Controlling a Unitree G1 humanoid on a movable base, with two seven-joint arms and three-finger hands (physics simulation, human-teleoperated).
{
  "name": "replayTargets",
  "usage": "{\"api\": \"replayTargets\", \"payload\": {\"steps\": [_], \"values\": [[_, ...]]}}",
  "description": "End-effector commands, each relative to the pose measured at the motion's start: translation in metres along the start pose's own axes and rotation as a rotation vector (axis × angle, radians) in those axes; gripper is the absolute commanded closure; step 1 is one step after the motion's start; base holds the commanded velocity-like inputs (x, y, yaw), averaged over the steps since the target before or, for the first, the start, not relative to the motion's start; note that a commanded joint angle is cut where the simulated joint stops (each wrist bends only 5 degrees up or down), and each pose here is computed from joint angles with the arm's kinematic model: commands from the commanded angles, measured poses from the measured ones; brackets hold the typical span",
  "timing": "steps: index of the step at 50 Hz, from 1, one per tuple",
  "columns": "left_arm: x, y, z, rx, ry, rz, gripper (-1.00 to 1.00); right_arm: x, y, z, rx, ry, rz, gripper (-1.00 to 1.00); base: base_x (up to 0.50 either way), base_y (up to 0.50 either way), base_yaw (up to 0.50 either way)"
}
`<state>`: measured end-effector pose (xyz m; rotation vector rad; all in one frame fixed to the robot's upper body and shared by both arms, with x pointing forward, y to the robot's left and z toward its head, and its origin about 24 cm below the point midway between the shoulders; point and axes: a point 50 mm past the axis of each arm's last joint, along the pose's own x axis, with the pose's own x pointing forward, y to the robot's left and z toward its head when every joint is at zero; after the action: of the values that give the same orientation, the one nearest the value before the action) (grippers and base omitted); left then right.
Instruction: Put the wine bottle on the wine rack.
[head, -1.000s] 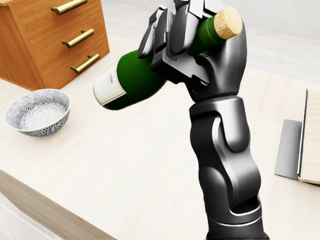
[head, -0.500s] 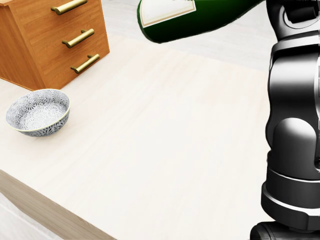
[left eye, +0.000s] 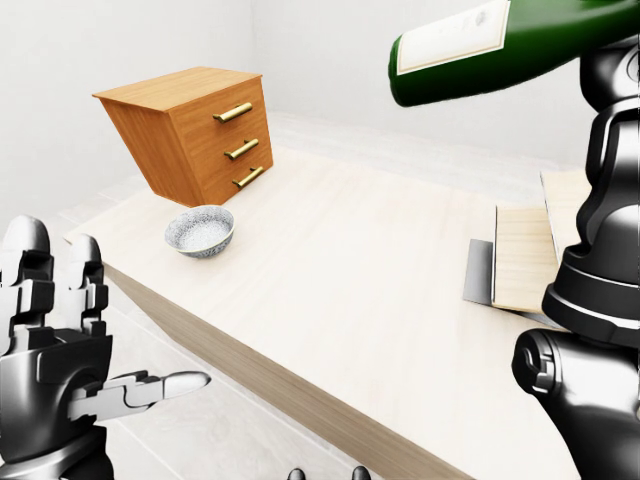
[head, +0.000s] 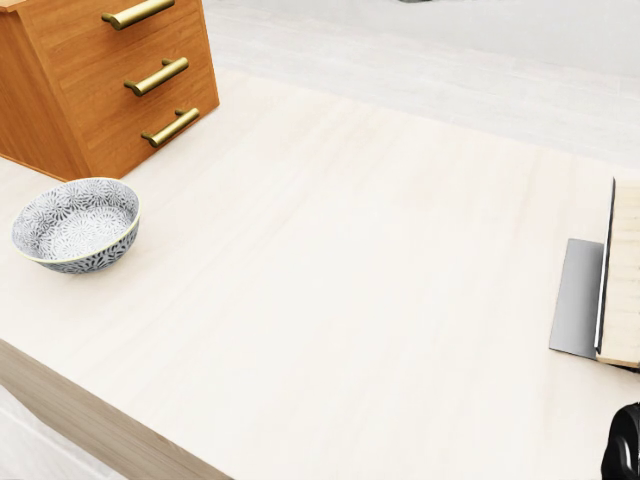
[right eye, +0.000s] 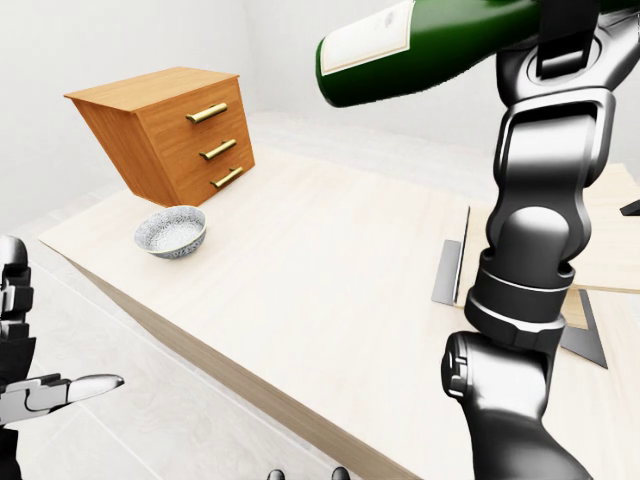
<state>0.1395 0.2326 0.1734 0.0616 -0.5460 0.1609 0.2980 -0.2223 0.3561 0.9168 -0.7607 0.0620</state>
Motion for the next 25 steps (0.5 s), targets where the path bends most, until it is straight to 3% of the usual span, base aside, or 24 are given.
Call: {"api": "replayTargets", "payload": {"steps": [1, 15, 25], "values": [[0.002, 0.000, 0.009, 0.004, -0.046, 0.000, -1.00, 0.012, -0.003, 0.030, 0.011, -0.011, -0.038, 1.00, 0.00, 0.00, 0.00], [0.001, 0.002, 0.004, -0.002, -0.021, 0.005, -1.00, 0.014, -0.007, 0.069, -0.079, -0.100, 0.001, 1.00, 0.00, 0.00, 0.00], [-0.001, 0.003, 0.001, -0.005, -0.004, 0.011, -1.00, 0.011, -0.010, 0.091, -0.051, -0.133, -0.021, 1.00, 0.00, 0.00, 0.00]]}}
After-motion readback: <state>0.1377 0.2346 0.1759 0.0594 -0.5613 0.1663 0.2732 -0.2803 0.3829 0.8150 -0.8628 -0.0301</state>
